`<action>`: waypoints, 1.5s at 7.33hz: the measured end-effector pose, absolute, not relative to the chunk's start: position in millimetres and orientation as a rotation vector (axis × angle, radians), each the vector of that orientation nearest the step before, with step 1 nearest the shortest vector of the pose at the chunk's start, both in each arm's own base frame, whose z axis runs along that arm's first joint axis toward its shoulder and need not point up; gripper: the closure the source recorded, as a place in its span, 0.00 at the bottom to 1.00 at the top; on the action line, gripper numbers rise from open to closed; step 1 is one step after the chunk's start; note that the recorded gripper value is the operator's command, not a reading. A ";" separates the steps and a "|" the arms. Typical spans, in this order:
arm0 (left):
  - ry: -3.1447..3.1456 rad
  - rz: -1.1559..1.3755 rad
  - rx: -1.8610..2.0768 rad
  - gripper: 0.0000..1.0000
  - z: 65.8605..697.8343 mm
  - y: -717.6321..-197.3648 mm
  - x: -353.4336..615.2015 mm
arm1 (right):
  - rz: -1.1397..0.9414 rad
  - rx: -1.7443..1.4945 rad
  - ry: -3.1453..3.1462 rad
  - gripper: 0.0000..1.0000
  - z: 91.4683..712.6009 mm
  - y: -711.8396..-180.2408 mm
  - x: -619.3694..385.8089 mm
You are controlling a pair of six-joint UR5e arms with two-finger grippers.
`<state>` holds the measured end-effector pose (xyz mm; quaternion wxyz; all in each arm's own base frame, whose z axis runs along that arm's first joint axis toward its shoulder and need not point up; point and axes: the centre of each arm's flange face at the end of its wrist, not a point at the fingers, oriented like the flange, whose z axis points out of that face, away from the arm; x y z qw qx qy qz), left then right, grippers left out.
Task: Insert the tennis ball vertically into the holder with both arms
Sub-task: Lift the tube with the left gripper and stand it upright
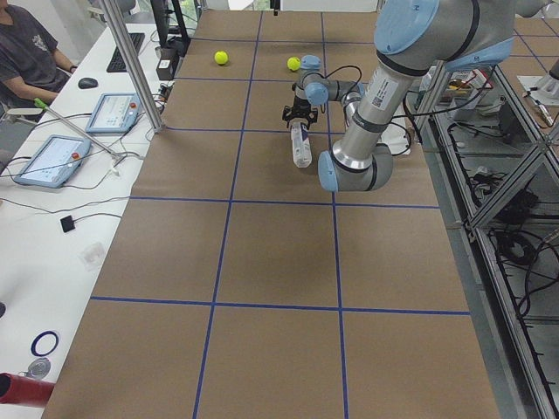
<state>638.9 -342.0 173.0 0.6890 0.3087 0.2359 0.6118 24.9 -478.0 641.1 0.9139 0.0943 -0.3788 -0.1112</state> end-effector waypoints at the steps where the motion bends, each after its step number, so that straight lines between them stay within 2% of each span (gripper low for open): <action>1: 0.527 1.367 0.688 0.01 173.8 -342.2 639.5 | -0.229 0.194 -0.780 0.00 641.1 -477.9 24.9; 8: 0.528 1.364 0.687 0.01 183.1 -346.0 648.0 | -0.229 0.194 -0.780 0.00 641.2 -477.9 24.9; 11: 0.528 1.364 0.688 0.16 184.7 -346.7 649.5 | -0.229 0.194 -0.780 0.00 641.1 -477.9 24.9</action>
